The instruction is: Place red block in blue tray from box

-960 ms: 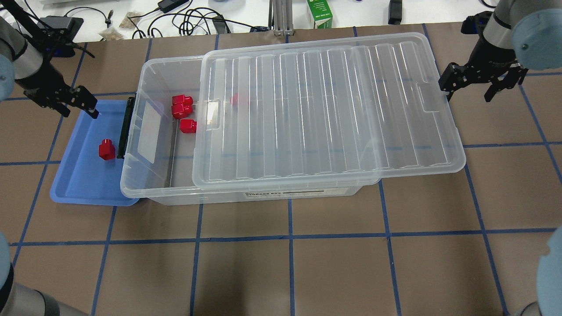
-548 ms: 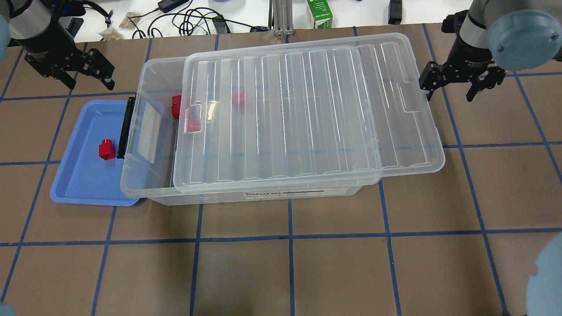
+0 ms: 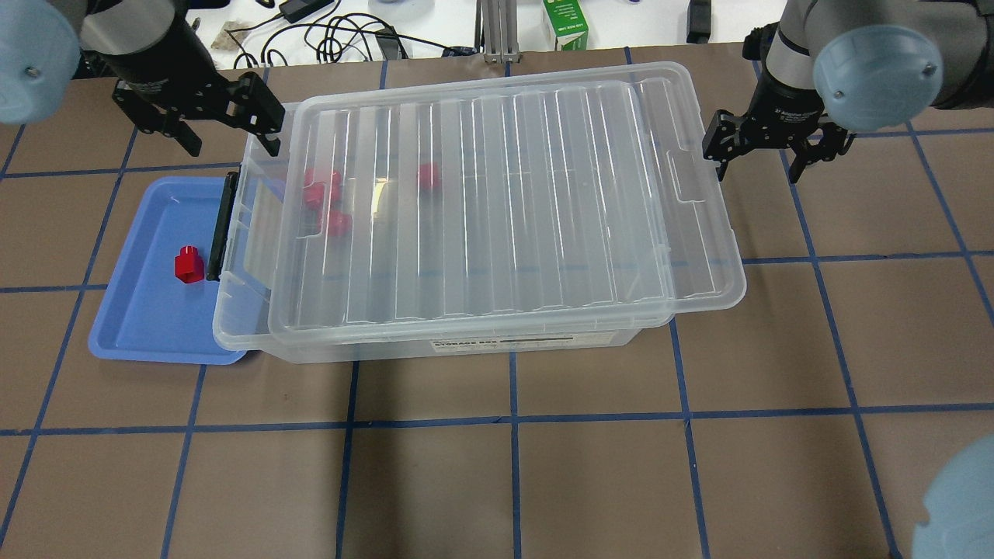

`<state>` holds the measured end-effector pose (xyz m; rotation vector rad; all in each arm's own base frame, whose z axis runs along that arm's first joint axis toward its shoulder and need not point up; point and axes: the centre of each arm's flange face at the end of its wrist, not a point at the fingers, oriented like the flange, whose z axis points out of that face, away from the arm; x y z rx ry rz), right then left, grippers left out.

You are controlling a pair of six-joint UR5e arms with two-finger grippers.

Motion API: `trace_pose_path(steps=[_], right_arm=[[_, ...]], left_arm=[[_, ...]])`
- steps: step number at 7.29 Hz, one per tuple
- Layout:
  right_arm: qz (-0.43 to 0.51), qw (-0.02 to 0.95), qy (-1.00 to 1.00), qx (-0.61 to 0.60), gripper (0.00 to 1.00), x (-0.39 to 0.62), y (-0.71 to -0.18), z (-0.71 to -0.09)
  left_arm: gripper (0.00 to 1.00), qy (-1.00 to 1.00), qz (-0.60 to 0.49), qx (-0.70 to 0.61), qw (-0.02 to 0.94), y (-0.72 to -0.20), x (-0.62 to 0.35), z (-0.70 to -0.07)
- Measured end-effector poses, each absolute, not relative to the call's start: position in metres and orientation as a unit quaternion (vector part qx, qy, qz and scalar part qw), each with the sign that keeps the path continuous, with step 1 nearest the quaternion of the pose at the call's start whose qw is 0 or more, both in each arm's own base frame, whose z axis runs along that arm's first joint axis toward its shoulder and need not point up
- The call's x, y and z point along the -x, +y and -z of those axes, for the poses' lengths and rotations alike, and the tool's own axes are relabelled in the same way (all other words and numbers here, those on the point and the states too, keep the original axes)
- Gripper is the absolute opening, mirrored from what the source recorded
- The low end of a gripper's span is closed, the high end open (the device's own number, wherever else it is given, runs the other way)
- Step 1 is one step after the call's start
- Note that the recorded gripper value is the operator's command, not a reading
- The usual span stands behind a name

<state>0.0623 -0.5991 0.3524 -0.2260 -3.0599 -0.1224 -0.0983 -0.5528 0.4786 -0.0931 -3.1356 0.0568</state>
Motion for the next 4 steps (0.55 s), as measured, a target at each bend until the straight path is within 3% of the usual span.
trace_pose_path(steps=[4], right_arm=[[0.035,0.037,-0.995,0.086,1.00,-0.101,-0.594,-0.353]], left_arm=[[1.00,-0.999,-0.021,0.022,-0.011,-0.532,0.112,-0.488]])
